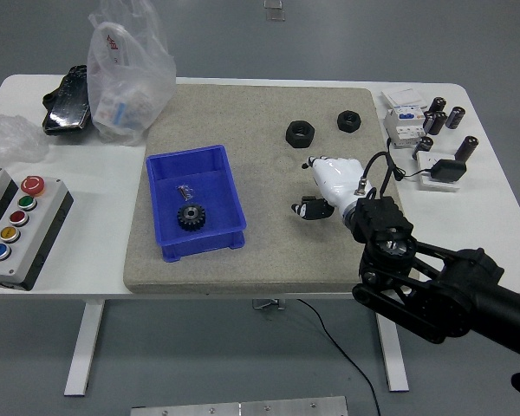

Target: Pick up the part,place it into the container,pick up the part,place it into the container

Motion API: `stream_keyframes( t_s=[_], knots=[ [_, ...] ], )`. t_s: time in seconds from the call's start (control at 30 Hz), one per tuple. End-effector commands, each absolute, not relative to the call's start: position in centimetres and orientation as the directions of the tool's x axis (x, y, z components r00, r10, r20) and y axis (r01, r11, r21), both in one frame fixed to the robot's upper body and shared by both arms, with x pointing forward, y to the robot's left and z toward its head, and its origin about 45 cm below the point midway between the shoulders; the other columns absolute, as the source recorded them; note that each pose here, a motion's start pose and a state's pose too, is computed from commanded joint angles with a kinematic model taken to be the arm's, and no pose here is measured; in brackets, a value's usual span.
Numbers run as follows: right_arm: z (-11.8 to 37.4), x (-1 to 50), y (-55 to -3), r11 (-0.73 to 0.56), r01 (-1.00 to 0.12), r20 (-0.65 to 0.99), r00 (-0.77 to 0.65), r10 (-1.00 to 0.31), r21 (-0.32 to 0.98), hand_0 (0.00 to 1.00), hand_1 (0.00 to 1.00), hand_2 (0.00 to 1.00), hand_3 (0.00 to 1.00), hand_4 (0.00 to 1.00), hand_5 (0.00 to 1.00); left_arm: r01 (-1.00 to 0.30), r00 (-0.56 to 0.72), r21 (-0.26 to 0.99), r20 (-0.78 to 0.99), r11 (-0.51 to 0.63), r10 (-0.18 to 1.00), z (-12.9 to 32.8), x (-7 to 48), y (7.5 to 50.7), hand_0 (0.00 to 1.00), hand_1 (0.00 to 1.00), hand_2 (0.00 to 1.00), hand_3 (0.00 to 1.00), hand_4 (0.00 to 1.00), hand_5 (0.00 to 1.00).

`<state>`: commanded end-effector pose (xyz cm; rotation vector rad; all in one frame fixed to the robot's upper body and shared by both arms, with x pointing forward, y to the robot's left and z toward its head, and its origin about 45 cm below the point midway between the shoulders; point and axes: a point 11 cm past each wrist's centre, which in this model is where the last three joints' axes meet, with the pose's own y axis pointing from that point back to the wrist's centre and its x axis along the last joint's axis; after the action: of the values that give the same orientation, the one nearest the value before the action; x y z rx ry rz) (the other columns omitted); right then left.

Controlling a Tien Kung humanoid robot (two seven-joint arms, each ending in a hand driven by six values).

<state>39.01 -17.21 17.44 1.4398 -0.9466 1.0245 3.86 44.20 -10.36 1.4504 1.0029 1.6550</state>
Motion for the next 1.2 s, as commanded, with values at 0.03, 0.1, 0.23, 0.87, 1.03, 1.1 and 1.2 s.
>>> stream_keyframes(
  t_s=[0.03, 0.1, 0.23, 0.87, 1.03, 1.1, 1.2],
  knots=[
    [17.1, 38.9, -17.3, -0.103, -0.942, 0.946, 0.323, -0.012, 0.320, 0.330, 0.542, 0.788, 0.847, 0.860, 0.447, -0.019, -0.120, 0.894, 0.443, -0.449, 0.888, -10.4, 3.9, 44.2, 0.788, 0.741, 0.688, 0.746, 0.824, 0.566],
    [16.6, 38.8, -17.4, -0.097, -0.937, 0.941, 0.337, -0.004, 0.335, 0.329, 0.540, 0.779, 0.829, 0.850, 0.436, -0.020, -0.120, 0.894, 0.443, -0.448, 0.889, -10.4, 3.9, 44.2, 0.787, 0.741, 0.688, 0.746, 0.825, 0.568],
    [15.2, 38.8, -17.9, -0.071, -0.930, 0.933, 0.360, 0.007, 0.360, 0.329, 0.540, 0.779, 0.829, 0.850, 0.436, -0.021, -0.119, 0.894, 0.442, -0.447, 0.889, -10.4, 4.0, 44.1, 0.787, 0.741, 0.688, 0.746, 0.825, 0.568],
    [13.5, 38.5, -17.9, -0.050, -0.940, 0.941, 0.339, -0.023, 0.338, 0.272, 0.383, 0.431, 0.579, 0.450, 0.198, -0.027, -0.113, 0.896, 0.438, -0.443, 0.892, -10.4, 4.0, 44.0, 0.785, 0.740, 0.687, 0.745, 0.823, 0.578],
    [13.3, 38.5, -18.1, -0.043, -0.943, 0.943, 0.331, -0.028, 0.330, 0.272, 0.383, 0.431, 0.579, 0.450, 0.198, -0.027, -0.113, 0.896, 0.438, -0.443, 0.892, -10.4, 3.9, 44.0, 0.785, 0.740, 0.687, 0.745, 0.823, 0.578],
    [13.3, 38.5, -18.2, -0.041, -0.944, 0.944, 0.328, -0.027, 0.327, 0.263, 0.371, 0.371, 0.523, 0.464, 0.165, -0.027, -0.114, 0.896, 0.438, -0.443, 0.892, -10.4, 3.9, 44.0, 0.785, 0.741, 0.687, 0.744, 0.822, 0.581],
    [13.3, 38.5, -18.3, -0.041, -0.947, 0.947, 0.320, -0.028, 0.318, 0.263, 0.371, 0.371, 0.523, 0.464, 0.165, -0.028, -0.115, 0.896, 0.438, -0.444, 0.891, -10.4, 3.9, 44.0, 0.785, 0.741, 0.687, 0.744, 0.822, 0.581]
  ],
)
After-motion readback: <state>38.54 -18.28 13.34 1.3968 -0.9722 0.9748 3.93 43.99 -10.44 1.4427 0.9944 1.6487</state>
